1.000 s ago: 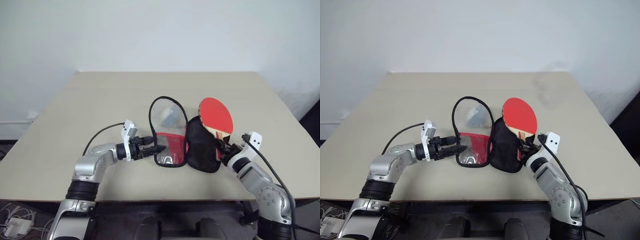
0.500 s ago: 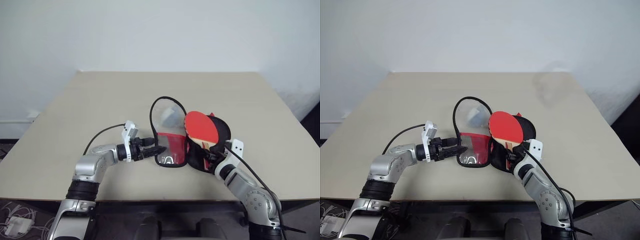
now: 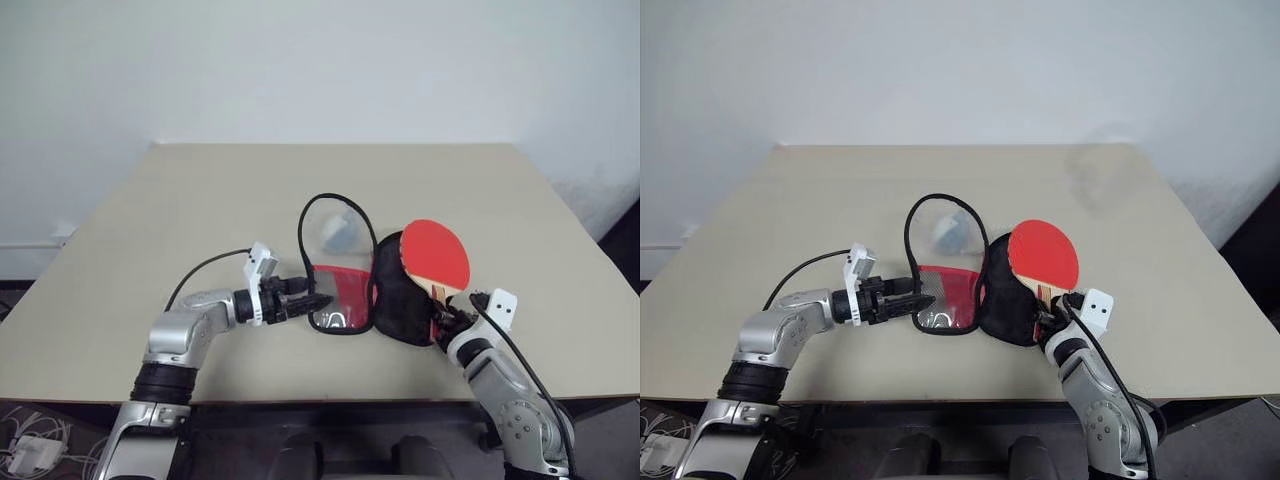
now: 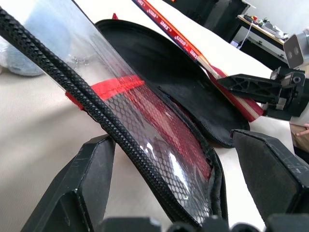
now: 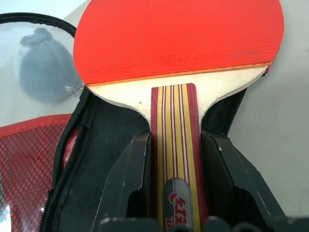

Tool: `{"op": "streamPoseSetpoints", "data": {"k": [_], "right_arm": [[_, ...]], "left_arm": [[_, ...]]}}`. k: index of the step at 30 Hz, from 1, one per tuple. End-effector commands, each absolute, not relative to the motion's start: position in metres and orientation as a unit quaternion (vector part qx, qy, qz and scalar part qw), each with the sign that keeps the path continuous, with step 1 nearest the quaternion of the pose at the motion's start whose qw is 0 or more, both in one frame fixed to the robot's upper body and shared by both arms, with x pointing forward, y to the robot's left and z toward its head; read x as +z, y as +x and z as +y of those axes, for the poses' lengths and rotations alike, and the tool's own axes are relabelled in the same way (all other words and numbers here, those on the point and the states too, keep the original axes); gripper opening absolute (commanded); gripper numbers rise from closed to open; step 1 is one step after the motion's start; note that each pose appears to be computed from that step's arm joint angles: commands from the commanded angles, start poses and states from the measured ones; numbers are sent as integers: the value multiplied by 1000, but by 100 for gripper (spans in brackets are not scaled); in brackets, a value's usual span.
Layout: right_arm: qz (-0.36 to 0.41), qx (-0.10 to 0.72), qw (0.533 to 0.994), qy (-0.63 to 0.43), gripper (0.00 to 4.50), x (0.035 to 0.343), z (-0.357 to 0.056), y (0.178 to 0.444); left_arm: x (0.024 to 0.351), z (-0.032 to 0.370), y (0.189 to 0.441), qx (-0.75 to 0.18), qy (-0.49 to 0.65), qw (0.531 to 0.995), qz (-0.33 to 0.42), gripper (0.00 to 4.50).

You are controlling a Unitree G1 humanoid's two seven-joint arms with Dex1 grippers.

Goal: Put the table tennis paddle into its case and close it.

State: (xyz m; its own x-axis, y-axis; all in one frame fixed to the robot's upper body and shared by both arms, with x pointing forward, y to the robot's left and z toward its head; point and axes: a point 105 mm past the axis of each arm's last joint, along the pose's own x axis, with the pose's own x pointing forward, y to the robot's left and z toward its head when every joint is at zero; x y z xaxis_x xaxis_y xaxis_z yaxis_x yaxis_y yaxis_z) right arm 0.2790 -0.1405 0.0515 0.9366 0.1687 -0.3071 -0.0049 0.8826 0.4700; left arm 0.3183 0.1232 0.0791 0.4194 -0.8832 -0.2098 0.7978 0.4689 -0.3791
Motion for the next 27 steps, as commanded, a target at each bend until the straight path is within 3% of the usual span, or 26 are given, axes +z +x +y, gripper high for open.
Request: {"op": "streamPoseSetpoints", "data": {"k": [1, 16, 27], "right_arm": [[139, 62, 963, 222, 112, 68, -135, 283], [115, 67, 964, 229, 112, 75, -128, 287], [131, 65, 962, 230, 112, 64, -121, 291]], "left_arm": [[92, 118, 322, -513, -100, 835, 170, 407], [91, 125, 320, -504, -99, 841, 171, 407], [95, 128, 324, -503, -92, 843, 169, 407]]}}
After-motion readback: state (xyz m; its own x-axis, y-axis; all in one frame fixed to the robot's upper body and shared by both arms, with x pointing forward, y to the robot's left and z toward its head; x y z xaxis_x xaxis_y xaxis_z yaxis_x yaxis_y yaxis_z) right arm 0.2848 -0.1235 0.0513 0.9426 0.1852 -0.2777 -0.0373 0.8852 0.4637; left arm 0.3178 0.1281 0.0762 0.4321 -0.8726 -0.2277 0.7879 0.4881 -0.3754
